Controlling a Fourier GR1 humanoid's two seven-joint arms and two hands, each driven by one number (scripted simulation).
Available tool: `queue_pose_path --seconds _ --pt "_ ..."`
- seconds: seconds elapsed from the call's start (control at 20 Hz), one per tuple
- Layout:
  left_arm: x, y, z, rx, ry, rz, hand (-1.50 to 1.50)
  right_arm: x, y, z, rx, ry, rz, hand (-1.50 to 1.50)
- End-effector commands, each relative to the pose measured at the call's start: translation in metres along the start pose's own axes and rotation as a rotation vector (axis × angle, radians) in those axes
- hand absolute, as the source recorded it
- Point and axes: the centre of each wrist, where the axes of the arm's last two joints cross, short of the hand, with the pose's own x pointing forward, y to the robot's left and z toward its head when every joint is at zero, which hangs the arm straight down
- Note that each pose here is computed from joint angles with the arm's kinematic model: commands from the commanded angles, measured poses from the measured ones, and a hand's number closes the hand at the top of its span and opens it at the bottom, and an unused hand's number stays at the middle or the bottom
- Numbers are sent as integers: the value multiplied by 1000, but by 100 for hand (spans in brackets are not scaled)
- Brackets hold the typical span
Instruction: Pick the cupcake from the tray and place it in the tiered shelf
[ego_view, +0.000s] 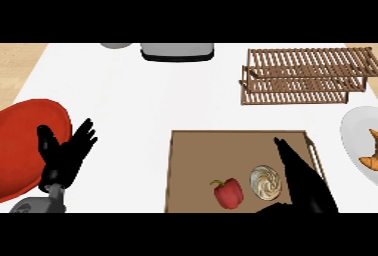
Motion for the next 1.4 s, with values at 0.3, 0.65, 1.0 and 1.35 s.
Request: queue_pose_path --seconds 0.3,0.65,1.0,1.35 --pt "4 -7 8 8 -4 2 0 -2 12 -13 -59 83 70 -150" --pt "-8 -7 12 -11 -21 2 0 -21 40 -35 -80 39 41 -150" --pt "-4 -8 3 -12 -20 -10 0 -30 35 -62 -68 13 23 -150" --pt "-2 -3 2 -10 -13 -3 0 -27 83 -59 145 -111 282 150"
